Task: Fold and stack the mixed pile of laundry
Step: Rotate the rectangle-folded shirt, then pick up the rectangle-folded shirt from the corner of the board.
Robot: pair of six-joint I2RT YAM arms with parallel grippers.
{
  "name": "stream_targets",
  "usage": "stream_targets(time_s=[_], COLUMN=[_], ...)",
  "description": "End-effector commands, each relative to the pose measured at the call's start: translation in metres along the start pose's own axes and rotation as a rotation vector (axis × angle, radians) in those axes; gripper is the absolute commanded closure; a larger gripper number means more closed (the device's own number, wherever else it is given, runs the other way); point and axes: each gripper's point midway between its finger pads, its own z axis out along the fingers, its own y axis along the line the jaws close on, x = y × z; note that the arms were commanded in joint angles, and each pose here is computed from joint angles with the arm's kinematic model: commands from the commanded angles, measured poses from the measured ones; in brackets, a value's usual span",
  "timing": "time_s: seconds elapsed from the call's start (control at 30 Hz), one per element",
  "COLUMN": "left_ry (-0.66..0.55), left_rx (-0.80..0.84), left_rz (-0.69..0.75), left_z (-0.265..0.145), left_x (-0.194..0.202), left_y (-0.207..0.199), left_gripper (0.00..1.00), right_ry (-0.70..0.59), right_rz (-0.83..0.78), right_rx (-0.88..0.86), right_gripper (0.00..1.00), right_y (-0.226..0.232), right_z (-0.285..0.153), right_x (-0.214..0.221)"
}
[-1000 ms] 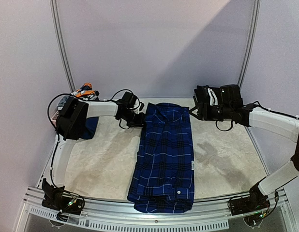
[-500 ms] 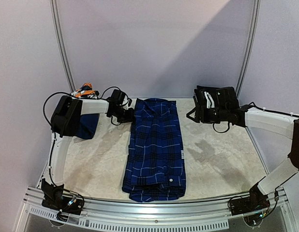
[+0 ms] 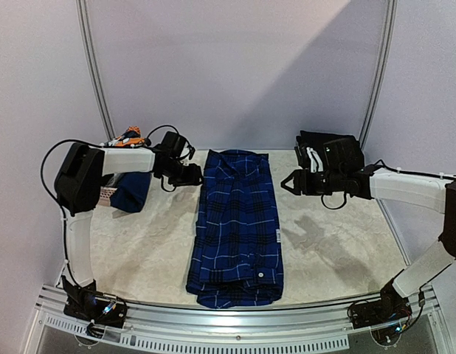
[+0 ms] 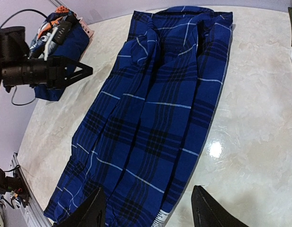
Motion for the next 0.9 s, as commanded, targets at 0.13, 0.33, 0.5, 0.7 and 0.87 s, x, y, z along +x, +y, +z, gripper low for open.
stream_targets(time_s=[0.13,0.33,0.5,0.7,0.87], left_ry=[-0.079,-0.166,-0.127,-0.079,-0.004], left_rx=[-0.172,-0.301,-0.286,-0.214,-0.198], left_rz=[0.099,0.129,0.130,0.170,0.206], left_z=[-0.056,-0.094,-0.105,-0.124,-0.130], left_x=[0.018,0.030,0.048,0.088,0.124], left_y=[-0.005,0.003,0.002,-0.011,-0.019], left_gripper=[0.08,0.00,0.00,0.04,0.08], right_ry=[-0.002,-0.033,-0.033,0.000,0.051], right_rz=[-0.004,0.003,0.021,0.053,0.054], right_rx=[0.033,0.036,0.037,0.045,0.049], right_gripper=[0.37,0.36,0.36,0.36,0.35], right_y=[0.001,0.000,-0.002,-0.004,0.001], right_z=[-0.007,-0.014,-0.015,-0.016,-0.014], right_x=[0.016,0.018,0.023,0.041,0.060])
